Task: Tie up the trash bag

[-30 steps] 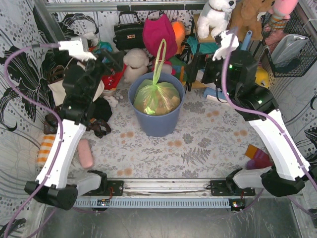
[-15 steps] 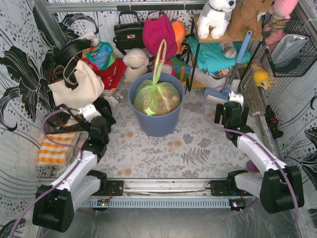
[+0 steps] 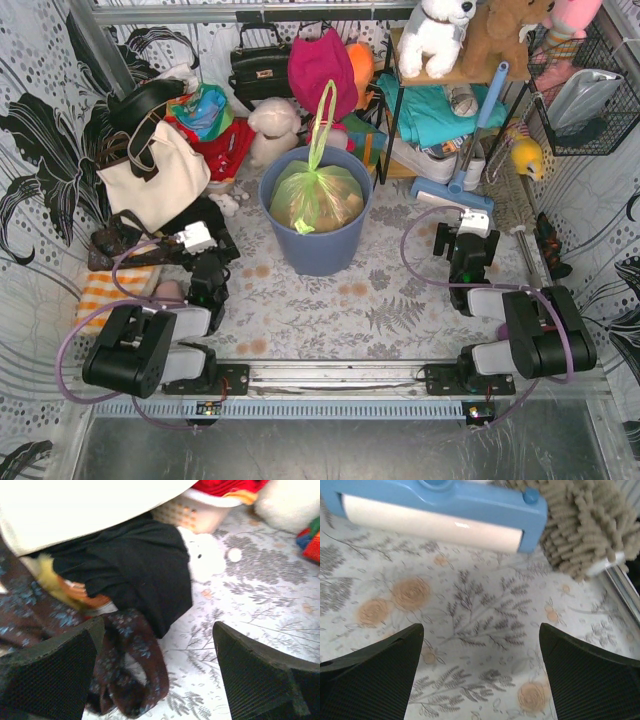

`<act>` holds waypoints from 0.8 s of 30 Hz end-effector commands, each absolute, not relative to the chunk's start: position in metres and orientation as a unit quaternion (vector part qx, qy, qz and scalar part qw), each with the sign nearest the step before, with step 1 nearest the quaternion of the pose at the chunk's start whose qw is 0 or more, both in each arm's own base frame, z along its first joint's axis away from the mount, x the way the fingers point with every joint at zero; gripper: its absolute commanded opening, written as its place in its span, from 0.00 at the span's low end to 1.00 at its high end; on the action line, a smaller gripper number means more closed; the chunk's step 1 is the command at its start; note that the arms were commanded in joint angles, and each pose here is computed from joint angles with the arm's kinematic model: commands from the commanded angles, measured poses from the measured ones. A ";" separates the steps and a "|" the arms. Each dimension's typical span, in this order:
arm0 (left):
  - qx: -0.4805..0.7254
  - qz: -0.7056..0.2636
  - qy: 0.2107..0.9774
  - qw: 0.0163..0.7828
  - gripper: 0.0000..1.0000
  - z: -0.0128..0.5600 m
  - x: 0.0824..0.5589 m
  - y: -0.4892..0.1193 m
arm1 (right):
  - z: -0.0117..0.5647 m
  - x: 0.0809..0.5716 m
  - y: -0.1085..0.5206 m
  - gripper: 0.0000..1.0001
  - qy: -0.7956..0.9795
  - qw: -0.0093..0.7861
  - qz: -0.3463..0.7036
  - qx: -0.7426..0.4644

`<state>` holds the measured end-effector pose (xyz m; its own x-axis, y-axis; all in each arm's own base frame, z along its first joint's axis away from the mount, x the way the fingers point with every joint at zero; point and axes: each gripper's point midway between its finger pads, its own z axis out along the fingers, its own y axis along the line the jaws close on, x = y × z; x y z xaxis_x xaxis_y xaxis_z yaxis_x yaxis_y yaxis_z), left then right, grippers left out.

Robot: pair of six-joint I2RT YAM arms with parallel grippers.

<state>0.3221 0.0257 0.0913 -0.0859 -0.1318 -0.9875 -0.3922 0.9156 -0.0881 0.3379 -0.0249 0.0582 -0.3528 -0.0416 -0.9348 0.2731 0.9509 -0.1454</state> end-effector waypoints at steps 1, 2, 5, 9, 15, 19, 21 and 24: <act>-0.128 0.032 0.672 0.728 0.98 0.135 0.346 0.002 | 0.093 0.358 -0.012 0.97 0.757 0.643 -0.114 0.025; -0.118 0.027 0.676 0.727 0.98 0.131 0.347 -0.001 | 0.092 0.357 -0.012 0.97 0.753 0.648 -0.111 0.023; -0.089 0.012 0.685 0.723 0.98 0.128 0.356 -0.010 | 0.087 0.360 -0.010 0.97 0.752 0.651 -0.102 0.014; -0.059 -0.013 0.702 0.710 0.98 0.115 0.364 -0.015 | 0.083 0.363 -0.002 0.97 0.757 0.650 -0.064 -0.013; -0.063 -0.019 0.711 0.700 0.98 0.112 0.367 -0.014 | 0.076 0.358 0.003 0.97 0.752 0.658 -0.029 -0.035; -0.094 -0.004 0.711 0.697 0.98 0.111 0.369 -0.004 | 0.074 0.363 -0.015 0.97 0.757 0.650 -0.059 0.018; -0.095 -0.005 0.712 0.695 0.98 0.111 0.370 -0.004 | 0.073 0.359 -0.023 0.97 0.755 0.651 -0.075 0.038; -0.095 -0.005 0.712 0.696 0.98 0.111 0.370 -0.004 | 0.071 0.361 -0.024 0.97 0.760 0.644 -0.074 0.042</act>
<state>0.3635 -0.0091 0.0989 -0.0589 -0.1309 -0.9896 -0.1074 0.9865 -0.1241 0.3538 -0.0156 0.0593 -0.2087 -0.0727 -0.9753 0.1003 0.9904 -0.0952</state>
